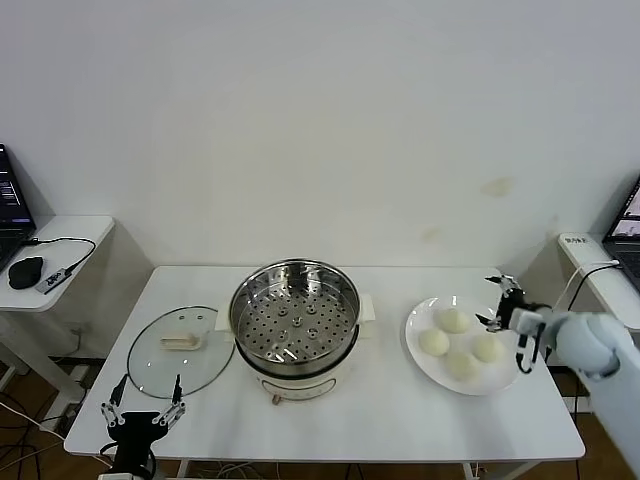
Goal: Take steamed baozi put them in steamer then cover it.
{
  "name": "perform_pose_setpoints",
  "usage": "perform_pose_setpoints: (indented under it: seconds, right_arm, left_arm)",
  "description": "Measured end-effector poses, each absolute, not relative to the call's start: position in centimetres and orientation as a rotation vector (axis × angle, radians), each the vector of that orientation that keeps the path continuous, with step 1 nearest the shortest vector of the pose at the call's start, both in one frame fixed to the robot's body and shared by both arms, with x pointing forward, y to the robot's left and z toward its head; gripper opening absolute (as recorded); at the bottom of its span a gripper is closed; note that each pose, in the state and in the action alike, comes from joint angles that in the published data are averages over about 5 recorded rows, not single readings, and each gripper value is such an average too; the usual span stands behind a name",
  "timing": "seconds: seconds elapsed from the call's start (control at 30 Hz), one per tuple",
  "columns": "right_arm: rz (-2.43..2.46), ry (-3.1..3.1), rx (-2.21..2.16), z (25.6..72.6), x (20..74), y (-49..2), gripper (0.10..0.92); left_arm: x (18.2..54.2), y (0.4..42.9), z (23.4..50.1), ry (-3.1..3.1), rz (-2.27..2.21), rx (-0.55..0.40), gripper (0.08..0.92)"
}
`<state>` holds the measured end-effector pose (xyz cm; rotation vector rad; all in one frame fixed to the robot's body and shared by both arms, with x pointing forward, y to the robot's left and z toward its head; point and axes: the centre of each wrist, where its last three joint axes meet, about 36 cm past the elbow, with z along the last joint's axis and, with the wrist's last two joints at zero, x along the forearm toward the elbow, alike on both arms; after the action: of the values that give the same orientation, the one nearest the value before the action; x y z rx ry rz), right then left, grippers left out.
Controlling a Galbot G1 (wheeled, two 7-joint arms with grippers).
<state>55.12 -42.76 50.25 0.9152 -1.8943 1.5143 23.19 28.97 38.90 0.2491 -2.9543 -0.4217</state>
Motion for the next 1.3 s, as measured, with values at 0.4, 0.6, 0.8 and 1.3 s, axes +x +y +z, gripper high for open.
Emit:
perform_pose_setpoints:
  seconds: [0.4,0.6,0.8,1.3]
  right_arm:
    - [1.429,-1.616,1.075,49.4,62.7,-41.0,0.823]
    - [1.415,-1.53,1.093,48.4,65.0,-40.0,0.823]
    - [1.407,-1.481,1.091,47.4,66.3,-39.5,0.823]
    - [1.397,-1.455,1.082,45.2,68.0,-38.3,0.811]
  left_arm:
    - [23.4,29.7,39.1,-2.949,-0.444,0.29,0.823]
    - [23.4,30.1,39.0,-2.942,-0.455,0.299,0.823]
    - [23.4,30.3,39.0,-2.939,-0.461,0.303,0.823]
    - [23.5,30.5,39.1,-2.942,-0.479,0.31,0.823]
